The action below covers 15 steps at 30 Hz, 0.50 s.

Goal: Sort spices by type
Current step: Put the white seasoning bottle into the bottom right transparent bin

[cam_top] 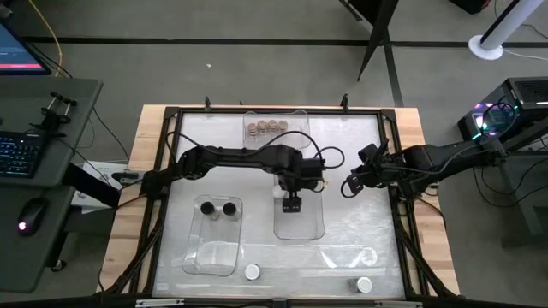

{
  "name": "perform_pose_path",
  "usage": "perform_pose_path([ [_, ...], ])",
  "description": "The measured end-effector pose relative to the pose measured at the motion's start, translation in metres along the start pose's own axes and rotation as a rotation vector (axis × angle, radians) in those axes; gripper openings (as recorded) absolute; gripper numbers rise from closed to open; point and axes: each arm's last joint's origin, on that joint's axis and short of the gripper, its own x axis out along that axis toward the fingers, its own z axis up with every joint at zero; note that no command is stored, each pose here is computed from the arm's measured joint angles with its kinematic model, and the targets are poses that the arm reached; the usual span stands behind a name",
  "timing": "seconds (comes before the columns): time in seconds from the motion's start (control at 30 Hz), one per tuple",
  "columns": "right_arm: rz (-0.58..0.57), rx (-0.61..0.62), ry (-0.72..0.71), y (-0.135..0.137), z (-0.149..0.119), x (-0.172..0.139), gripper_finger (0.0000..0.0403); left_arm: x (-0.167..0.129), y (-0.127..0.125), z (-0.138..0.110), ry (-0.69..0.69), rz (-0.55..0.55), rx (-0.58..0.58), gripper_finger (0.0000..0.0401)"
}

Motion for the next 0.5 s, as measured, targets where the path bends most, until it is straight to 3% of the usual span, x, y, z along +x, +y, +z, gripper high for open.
perform_pose_path([
  [0.3, 0.001, -0.001, 0.004, 0.000, 0.000, 0.000, 0.0000, -0.043, -0.003, 0.006, -0.199, -0.009, 0.015, 0.0326],
  [0.5, -0.009, -0.002, -0.010, -0.001, 0.000, 0.000, 0.0000, -0.100, -0.014, -0.016, -0.244, -0.001, 0.041, 0.0326],
])
